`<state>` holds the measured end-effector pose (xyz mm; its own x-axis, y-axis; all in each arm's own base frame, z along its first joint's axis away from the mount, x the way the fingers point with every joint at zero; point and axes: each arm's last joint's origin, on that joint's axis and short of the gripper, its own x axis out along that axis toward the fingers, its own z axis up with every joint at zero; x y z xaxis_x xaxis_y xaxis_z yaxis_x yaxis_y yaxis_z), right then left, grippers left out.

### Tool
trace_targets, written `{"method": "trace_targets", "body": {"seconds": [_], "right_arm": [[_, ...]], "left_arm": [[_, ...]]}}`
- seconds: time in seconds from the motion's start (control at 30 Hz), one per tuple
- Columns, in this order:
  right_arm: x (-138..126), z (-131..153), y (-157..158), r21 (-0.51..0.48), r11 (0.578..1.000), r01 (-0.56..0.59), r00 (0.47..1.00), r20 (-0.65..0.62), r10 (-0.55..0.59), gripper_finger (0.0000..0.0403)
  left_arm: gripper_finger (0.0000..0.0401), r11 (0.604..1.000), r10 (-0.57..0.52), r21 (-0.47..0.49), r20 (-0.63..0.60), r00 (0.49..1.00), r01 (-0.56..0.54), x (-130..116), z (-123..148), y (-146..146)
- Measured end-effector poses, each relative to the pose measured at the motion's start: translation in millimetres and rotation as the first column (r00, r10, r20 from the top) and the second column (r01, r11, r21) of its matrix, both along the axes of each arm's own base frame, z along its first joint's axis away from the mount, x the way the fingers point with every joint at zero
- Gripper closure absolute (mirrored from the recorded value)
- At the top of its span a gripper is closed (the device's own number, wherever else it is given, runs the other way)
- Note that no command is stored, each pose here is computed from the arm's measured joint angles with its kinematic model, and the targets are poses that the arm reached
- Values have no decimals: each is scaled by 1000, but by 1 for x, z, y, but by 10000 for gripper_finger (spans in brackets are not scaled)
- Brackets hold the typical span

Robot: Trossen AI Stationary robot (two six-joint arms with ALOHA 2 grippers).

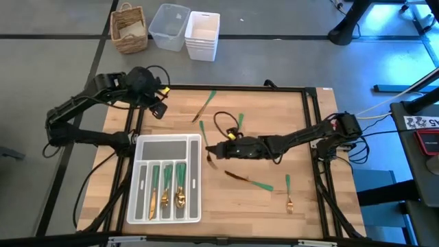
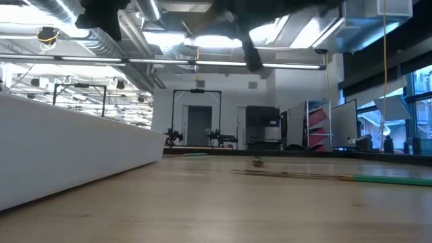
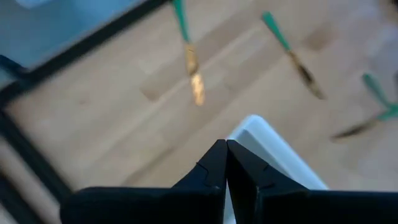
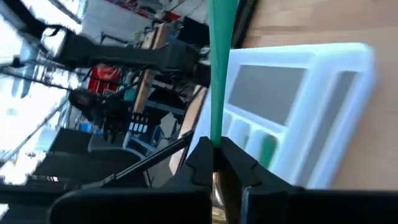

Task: Sort silverware
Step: Put the green fork on the silverware tray

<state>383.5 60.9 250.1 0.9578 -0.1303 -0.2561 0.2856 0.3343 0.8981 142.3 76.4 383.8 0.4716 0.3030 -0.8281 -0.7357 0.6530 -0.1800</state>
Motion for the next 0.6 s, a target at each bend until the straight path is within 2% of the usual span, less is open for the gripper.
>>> {"method": "trace_targets", "body": {"seconds": [0.1,0.17,0.4,0.5,0.6], "right_arm": [[13,10,1,-81,997,-10,1000,-20,8,398],[18,17,-5,-128,991,27,998,-54,-34,397],[31,39,-27,-303,947,111,983,-110,-150,399],[35,43,-38,-345,932,107,981,-113,-155,397],[37,43,-45,-362,925,112,980,-112,-163,397]], "left_arm": [[397,997,-52,-53,32,998,54,2,0,-6],[397,994,-82,-65,38,996,84,4,0,-8],[397,989,-148,-6,102,984,149,21,3,-8],[397,983,-185,9,126,975,186,32,2,-6],[397,971,-234,-15,125,964,238,43,-3,-3]]}}
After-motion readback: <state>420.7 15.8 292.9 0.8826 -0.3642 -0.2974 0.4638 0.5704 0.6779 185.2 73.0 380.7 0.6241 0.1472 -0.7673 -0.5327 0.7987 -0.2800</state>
